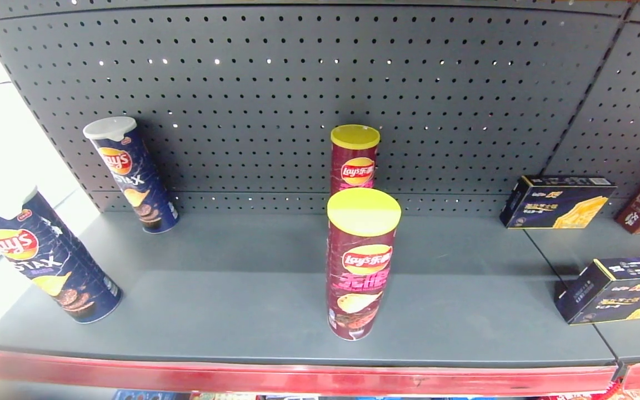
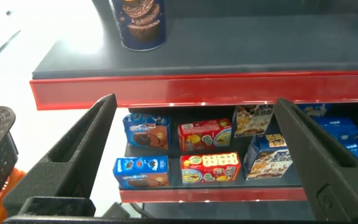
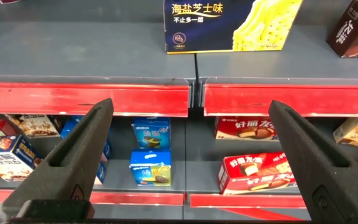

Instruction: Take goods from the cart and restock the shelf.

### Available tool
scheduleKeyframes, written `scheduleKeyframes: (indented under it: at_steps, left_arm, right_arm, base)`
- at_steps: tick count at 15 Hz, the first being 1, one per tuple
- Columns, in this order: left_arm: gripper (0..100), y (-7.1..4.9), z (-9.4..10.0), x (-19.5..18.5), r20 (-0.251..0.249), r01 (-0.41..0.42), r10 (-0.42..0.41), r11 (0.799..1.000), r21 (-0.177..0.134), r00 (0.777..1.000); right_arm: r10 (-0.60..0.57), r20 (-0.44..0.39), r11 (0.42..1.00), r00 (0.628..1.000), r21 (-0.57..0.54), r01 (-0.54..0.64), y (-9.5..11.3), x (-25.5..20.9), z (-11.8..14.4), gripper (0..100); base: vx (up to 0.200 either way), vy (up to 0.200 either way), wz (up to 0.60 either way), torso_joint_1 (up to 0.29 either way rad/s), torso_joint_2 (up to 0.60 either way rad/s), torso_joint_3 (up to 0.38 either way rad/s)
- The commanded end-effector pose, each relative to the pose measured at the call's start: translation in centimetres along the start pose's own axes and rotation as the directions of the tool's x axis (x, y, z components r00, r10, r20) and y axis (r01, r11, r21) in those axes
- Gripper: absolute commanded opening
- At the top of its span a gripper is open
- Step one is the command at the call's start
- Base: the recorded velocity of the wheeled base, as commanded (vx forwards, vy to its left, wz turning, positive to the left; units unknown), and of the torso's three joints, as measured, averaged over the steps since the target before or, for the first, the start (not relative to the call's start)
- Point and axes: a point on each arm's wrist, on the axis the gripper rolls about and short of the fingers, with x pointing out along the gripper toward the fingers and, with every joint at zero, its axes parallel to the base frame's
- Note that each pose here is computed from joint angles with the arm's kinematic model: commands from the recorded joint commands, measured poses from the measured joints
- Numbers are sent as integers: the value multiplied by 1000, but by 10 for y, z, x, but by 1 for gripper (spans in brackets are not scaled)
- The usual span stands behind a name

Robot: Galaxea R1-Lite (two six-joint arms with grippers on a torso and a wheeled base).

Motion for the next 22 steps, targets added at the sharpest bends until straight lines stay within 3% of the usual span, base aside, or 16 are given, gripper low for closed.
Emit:
scheduleKeyframes:
  at_steps: [1,22]
  left_arm:
    - [100,0,0,0,-1,0,0,1000,0,1000]
    - [100,0,0,0,-1,0,0,1000,0,1000]
  right_arm:
    - [0,-2,1000,1000,1,0,0,0,0,100]
    - [5,-2,1000,1000,-3,-5,0,0,0,100]
  base:
    - [0,0,0,0,0,0]
    - [0,0,-29,0,0,0]
